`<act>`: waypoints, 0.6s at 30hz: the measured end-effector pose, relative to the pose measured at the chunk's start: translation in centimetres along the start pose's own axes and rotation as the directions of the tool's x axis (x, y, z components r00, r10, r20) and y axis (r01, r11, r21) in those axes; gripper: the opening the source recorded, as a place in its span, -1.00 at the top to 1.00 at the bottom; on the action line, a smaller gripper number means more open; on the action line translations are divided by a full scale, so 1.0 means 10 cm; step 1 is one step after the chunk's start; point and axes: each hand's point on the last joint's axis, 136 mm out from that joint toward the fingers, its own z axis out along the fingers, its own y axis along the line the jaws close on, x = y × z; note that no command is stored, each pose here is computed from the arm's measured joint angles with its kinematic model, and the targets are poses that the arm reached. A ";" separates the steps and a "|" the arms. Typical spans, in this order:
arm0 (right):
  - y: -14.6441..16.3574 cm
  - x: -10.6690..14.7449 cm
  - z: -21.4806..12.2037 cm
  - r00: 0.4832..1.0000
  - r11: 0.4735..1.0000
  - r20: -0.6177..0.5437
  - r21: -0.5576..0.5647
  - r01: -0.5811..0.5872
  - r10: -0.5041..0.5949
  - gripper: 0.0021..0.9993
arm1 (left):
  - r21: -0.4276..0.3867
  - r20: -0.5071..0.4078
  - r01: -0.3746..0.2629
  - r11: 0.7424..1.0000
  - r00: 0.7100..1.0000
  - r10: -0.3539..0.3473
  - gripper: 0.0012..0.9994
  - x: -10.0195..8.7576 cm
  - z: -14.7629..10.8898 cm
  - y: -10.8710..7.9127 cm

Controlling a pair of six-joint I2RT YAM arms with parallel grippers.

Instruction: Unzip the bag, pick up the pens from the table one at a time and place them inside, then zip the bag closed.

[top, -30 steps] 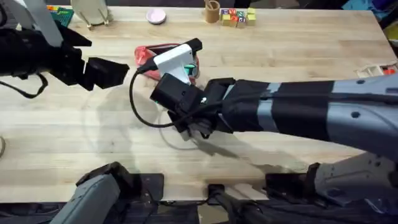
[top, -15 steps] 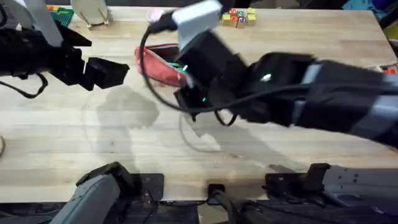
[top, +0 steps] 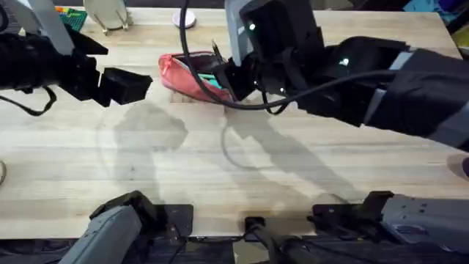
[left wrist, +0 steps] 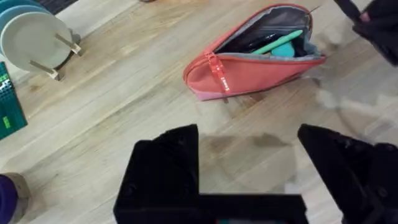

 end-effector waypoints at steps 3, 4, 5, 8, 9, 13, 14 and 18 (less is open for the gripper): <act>-0.05 -0.12 0.00 0.991 0.992 0.047 0.013 0.122 -0.123 0.94 | 0.000 0.000 0.000 1.000 1.000 0.000 -0.99 0.00 0.00 0.00; -0.06 -0.14 0.00 0.986 0.987 0.055 0.018 0.158 -0.159 0.94 | 0.000 0.000 0.000 1.000 1.000 0.000 -0.99 0.00 0.00 0.00; -0.07 -0.17 0.00 0.978 0.980 0.062 0.024 0.197 -0.198 0.94 | 0.000 0.000 0.000 1.000 1.000 0.000 -0.99 0.00 0.00 0.00; -0.07 -0.21 0.02 0.947 0.950 0.077 0.035 0.309 -0.311 0.94 | 0.000 0.000 0.000 1.000 1.000 0.000 -0.99 0.00 0.00 0.00; -0.06 -0.21 0.03 0.935 0.938 0.078 0.034 0.344 -0.346 0.94 | 0.000 0.000 0.000 1.000 1.000 0.000 -0.99 0.00 0.00 0.00; 0.01 -0.14 0.12 0.868 0.870 0.066 0.005 0.493 -0.492 0.94 | 0.000 0.000 0.000 1.000 1.000 0.000 -0.99 0.00 0.00 0.00; 0.03 -0.11 0.14 0.851 0.852 0.064 -0.005 0.523 -0.522 0.94 | 0.000 0.000 0.000 1.000 1.000 0.000 -0.99 0.00 0.00 0.00; 0.07 -0.08 0.20 0.808 0.809 0.065 -0.020 0.587 -0.585 0.94 | 0.000 0.000 0.000 1.000 1.000 0.000 -0.99 0.00 0.00 0.00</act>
